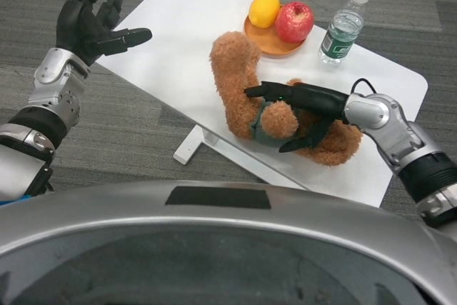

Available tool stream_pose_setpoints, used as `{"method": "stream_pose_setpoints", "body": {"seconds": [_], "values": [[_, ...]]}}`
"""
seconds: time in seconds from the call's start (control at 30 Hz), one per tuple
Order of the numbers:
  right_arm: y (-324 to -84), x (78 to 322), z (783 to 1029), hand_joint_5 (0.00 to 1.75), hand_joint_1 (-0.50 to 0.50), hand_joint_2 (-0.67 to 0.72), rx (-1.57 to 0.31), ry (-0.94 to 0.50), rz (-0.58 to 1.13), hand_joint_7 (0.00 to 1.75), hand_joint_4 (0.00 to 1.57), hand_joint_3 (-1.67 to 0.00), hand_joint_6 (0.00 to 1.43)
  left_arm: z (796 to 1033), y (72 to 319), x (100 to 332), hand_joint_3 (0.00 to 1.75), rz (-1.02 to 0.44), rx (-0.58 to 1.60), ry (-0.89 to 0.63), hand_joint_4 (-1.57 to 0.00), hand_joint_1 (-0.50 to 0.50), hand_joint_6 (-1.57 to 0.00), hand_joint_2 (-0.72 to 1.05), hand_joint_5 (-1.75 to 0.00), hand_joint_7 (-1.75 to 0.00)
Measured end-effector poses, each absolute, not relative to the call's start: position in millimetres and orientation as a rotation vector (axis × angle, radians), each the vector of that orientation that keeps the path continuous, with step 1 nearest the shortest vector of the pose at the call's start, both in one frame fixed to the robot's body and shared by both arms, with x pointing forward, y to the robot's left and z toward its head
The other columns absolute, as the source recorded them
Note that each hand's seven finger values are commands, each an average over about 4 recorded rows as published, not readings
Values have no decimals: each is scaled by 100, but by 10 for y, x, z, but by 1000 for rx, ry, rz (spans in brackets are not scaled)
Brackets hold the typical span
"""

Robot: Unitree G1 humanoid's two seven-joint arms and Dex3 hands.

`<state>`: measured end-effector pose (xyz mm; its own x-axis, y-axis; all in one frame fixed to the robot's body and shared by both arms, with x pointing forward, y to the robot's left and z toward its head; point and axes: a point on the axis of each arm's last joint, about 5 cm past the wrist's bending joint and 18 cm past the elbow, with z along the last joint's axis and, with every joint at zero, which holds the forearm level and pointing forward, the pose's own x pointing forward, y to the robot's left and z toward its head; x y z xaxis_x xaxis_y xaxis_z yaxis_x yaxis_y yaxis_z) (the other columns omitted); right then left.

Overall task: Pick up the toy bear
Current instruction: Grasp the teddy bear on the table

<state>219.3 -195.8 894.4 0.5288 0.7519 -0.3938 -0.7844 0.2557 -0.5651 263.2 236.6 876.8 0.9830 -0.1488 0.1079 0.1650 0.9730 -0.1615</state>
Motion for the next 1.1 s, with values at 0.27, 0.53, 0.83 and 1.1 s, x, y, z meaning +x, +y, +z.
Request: {"method": "stream_pose_setpoints", "body": {"seconds": [0.27, 0.53, 0.83, 1.1], "values": [[-1931, 2225, 8965, 68, -42, -48, -898, 65, 1039, 28, 0, -97, 0, 8722, 2381, 2588, 9, -147, -179, -83, 0, 34, 0, 52, 0, -21], [-1925, 2288, 8927, 78, -42, -54, -1022, 115, 998, 28, 0, -129, 0, 8718, 2382, 2586, 9, -142, -186, -83, 0, 34, 0, 52, 0, -19], [-1990, 2313, 8845, 102, -45, -51, -994, 147, 913, 77, 0, -159, 0, 8708, 2361, 2586, 4, -142, -196, -83, 0, 34, 0, 52, 0, -16], [-2037, 2306, 8787, 131, -46, -48, -876, 152, 862, 147, 0, -159, 8, 8708, 2360, 2586, 9, -142, -196, -84, 0, 36, 0, 52, 0, -16]]}}
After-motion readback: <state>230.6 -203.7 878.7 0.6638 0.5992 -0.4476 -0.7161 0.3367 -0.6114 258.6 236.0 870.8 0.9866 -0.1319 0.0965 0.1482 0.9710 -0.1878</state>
